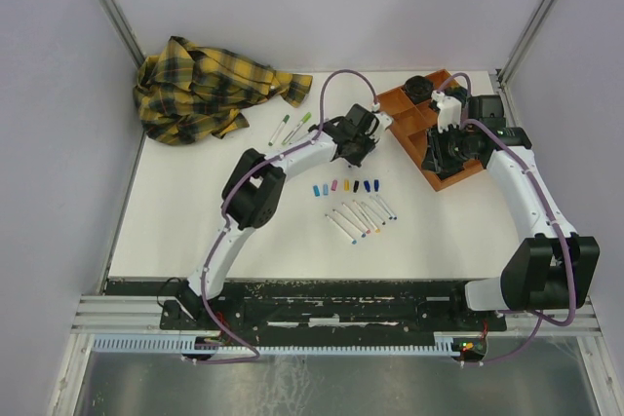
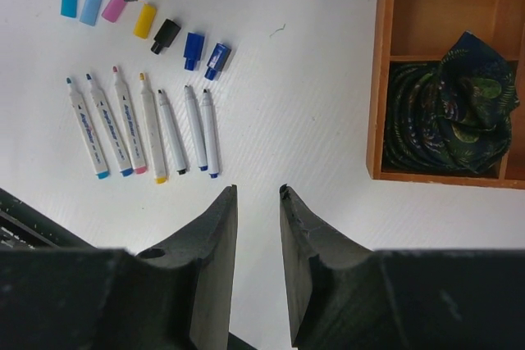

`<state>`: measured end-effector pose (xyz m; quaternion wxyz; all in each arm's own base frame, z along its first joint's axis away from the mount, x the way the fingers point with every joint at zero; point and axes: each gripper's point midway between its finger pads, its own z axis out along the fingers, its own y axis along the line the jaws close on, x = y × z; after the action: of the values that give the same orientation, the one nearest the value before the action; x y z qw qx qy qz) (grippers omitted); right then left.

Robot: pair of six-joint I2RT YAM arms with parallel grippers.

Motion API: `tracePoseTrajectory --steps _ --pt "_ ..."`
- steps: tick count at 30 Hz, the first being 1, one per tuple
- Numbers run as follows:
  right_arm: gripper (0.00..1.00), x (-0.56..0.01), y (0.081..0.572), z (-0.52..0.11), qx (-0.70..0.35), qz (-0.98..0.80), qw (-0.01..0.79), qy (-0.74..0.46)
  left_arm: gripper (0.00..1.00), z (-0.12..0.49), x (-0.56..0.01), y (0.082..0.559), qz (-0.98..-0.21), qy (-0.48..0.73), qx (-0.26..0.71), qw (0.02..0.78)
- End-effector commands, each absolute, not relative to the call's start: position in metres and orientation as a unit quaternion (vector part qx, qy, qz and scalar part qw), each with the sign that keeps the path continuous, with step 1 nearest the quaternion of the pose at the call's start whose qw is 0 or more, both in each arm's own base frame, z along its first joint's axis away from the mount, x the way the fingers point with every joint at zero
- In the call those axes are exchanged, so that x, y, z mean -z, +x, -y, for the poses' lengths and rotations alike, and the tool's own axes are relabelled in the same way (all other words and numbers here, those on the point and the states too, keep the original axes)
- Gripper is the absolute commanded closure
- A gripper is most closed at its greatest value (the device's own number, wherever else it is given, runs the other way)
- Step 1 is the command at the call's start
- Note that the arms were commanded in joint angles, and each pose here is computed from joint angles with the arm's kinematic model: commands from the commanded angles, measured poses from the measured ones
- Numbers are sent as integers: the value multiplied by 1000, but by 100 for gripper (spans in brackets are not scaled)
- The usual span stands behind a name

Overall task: Open the pen caps
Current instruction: Pick up the pen from the center of the board.

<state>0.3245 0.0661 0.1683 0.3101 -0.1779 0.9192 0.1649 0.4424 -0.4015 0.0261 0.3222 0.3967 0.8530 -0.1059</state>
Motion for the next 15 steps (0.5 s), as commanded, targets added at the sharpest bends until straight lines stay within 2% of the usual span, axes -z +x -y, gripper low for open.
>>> tracePoseTrajectory --steps 1,7,15 --pt "66 -181 320 -77 -195 -901 327 -206 97 397 -124 469 -817 350 108 446" --pt "66 -196 309 -92 -237 -879 340 -234 97 380 -186 448 -785 283 160 528" --pt "66 -238 289 -115 -291 -822 406 -273 97 348 -249 359 -716 204 328 581"
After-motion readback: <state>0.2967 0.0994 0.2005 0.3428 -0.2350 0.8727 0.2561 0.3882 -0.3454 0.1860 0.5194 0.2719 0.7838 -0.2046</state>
